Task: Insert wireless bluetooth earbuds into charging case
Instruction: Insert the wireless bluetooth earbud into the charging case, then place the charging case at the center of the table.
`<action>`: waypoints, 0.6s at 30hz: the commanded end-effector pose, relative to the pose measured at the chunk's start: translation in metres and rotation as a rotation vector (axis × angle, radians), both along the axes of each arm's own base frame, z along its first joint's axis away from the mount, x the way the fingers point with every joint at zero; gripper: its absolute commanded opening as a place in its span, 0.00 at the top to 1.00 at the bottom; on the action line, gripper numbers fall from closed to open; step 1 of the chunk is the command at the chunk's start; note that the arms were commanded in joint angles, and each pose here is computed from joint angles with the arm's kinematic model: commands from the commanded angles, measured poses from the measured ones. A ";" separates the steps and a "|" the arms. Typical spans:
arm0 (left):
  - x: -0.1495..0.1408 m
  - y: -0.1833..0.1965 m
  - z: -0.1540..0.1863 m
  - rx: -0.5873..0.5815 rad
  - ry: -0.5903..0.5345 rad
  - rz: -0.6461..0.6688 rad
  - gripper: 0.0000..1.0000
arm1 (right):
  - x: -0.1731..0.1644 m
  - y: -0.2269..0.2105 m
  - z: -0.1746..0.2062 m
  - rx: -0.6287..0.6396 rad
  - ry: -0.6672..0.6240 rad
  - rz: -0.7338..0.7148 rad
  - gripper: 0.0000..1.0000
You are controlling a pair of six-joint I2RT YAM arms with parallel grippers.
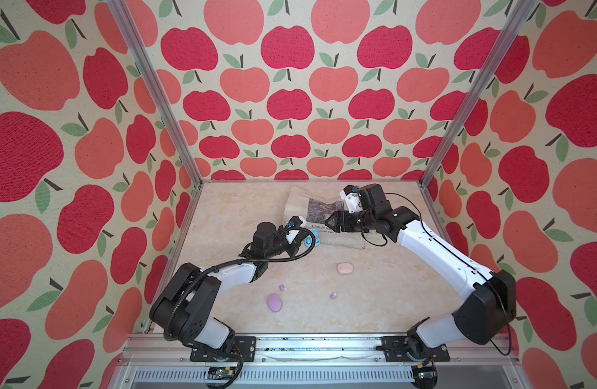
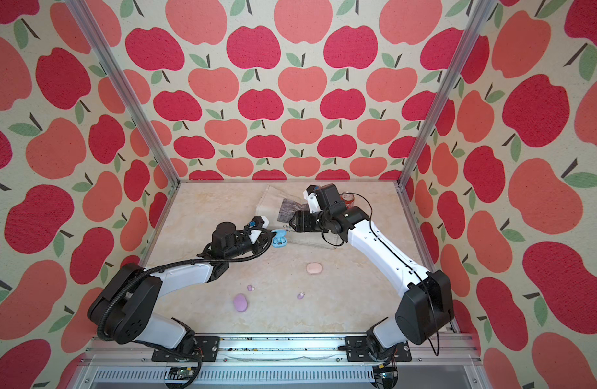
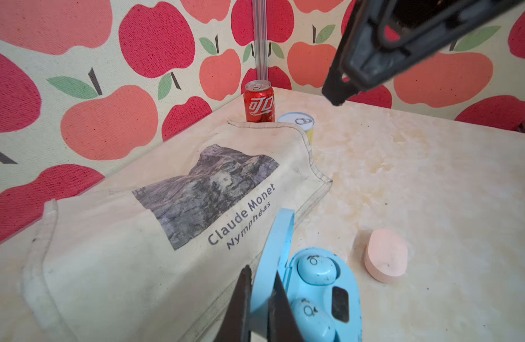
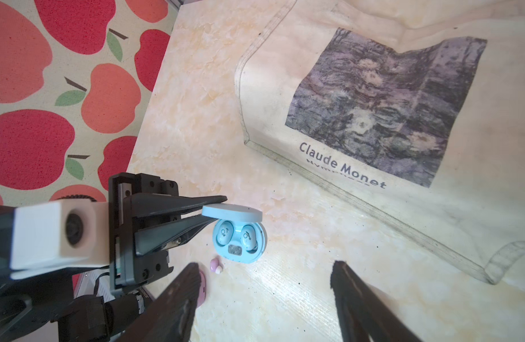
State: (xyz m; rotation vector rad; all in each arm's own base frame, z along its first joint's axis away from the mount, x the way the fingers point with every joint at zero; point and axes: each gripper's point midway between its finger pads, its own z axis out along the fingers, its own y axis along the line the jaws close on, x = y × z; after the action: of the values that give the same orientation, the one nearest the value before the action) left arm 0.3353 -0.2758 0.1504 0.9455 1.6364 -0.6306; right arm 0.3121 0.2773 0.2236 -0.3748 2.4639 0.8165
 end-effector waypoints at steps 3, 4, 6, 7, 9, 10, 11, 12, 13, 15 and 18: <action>-0.003 -0.011 -0.029 0.015 -0.007 -0.066 1.00 | -0.001 -0.014 -0.019 -0.040 0.049 -0.064 0.26; -0.003 -0.013 -0.035 0.018 0.006 -0.076 1.00 | -0.001 -0.016 -0.021 -0.044 0.052 -0.069 0.26; -0.005 -0.017 -0.043 0.032 0.000 -0.104 1.00 | 0.000 -0.017 -0.025 -0.050 0.060 -0.075 0.26; -0.007 -0.019 -0.046 0.035 0.005 -0.122 1.00 | 0.001 -0.018 -0.026 -0.053 0.063 -0.077 0.26; -0.010 -0.024 -0.050 0.044 0.005 -0.147 1.00 | 0.002 -0.019 -0.027 -0.056 0.066 -0.080 0.26; -0.013 -0.026 -0.054 0.053 0.010 -0.163 1.00 | 0.003 -0.019 -0.027 -0.058 0.067 -0.083 0.26; -0.016 -0.028 -0.057 0.063 0.014 -0.180 1.00 | 0.003 -0.019 -0.028 -0.062 0.069 -0.085 0.26; -0.018 -0.031 -0.060 0.070 0.018 -0.195 1.00 | 0.004 -0.020 -0.030 -0.063 0.073 -0.088 0.26; -0.021 -0.033 -0.063 0.080 0.022 -0.207 1.00 | 0.004 -0.020 -0.030 -0.064 0.072 -0.088 0.26; -0.025 -0.036 -0.068 0.097 0.025 -0.226 1.00 | 0.005 -0.020 -0.031 -0.066 0.076 -0.092 0.26; -0.028 -0.039 -0.076 0.127 0.025 -0.244 1.00 | 0.004 -0.021 -0.031 -0.064 0.076 -0.096 0.26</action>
State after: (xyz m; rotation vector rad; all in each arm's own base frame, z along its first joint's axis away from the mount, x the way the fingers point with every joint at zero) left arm 0.3112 -0.3069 0.0775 1.1782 1.6485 -0.6997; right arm 0.3165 0.2628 0.2012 -0.2937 2.5259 0.7498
